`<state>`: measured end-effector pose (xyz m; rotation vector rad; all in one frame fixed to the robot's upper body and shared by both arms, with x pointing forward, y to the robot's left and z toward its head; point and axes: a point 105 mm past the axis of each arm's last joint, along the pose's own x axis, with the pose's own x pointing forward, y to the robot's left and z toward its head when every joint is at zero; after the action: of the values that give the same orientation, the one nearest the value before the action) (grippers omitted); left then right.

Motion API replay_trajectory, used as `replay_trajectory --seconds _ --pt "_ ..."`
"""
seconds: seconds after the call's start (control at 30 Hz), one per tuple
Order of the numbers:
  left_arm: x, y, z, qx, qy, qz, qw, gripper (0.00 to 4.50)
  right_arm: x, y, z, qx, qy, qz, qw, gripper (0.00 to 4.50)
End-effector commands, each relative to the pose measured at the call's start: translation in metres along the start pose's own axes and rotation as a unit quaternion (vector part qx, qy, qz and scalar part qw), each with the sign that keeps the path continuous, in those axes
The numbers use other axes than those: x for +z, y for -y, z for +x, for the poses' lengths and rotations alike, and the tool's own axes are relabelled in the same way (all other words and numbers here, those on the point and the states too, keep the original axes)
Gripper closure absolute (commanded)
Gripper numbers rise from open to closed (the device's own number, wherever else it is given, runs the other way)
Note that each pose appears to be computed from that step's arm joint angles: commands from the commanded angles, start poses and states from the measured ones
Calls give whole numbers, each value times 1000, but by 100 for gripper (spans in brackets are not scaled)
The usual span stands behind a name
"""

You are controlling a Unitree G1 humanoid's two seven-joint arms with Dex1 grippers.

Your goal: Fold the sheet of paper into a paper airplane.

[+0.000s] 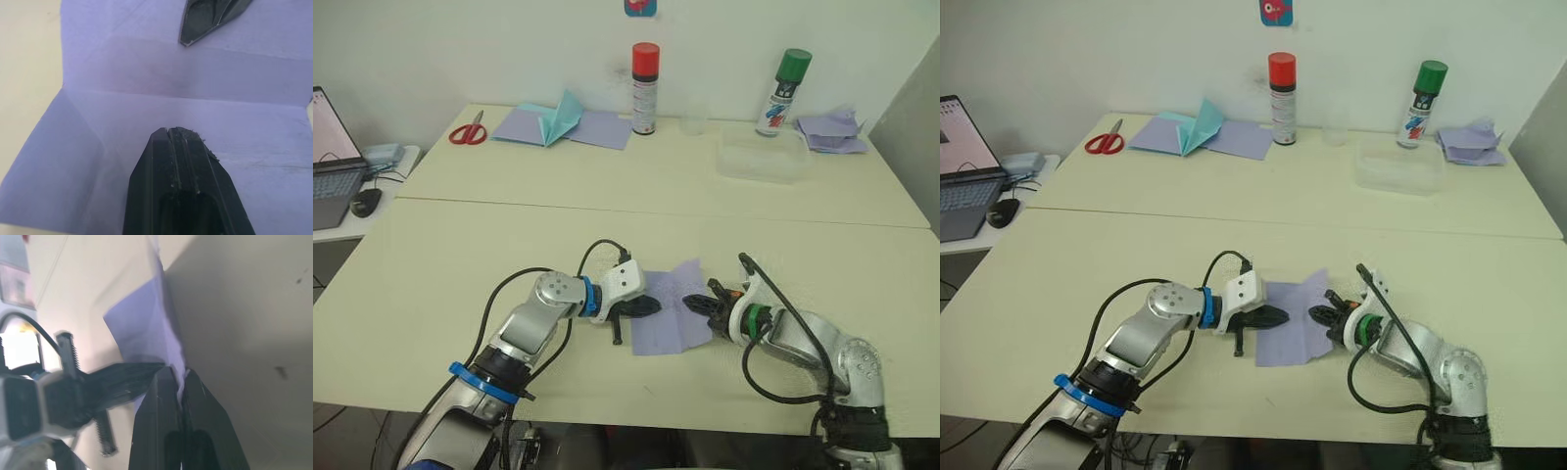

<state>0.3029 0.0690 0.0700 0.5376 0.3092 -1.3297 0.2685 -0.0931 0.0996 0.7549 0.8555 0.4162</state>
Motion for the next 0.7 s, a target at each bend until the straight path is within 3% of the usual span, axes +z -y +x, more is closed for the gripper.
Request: replay_trajectory --seconds 0.03,0.43,0.7 --pt "-33 8 -1 -14 -62 -22 998 450 -1 -11 -4 38 -21 -42 998 447" --pt "-24 -7 -5 -7 -53 1 999 450 -1 3 -15 42 -56 -89 994 447" --pt "-26 -2 0 -20 -53 6 998 450 -6 17 -14 20 -56 -100 993 447"
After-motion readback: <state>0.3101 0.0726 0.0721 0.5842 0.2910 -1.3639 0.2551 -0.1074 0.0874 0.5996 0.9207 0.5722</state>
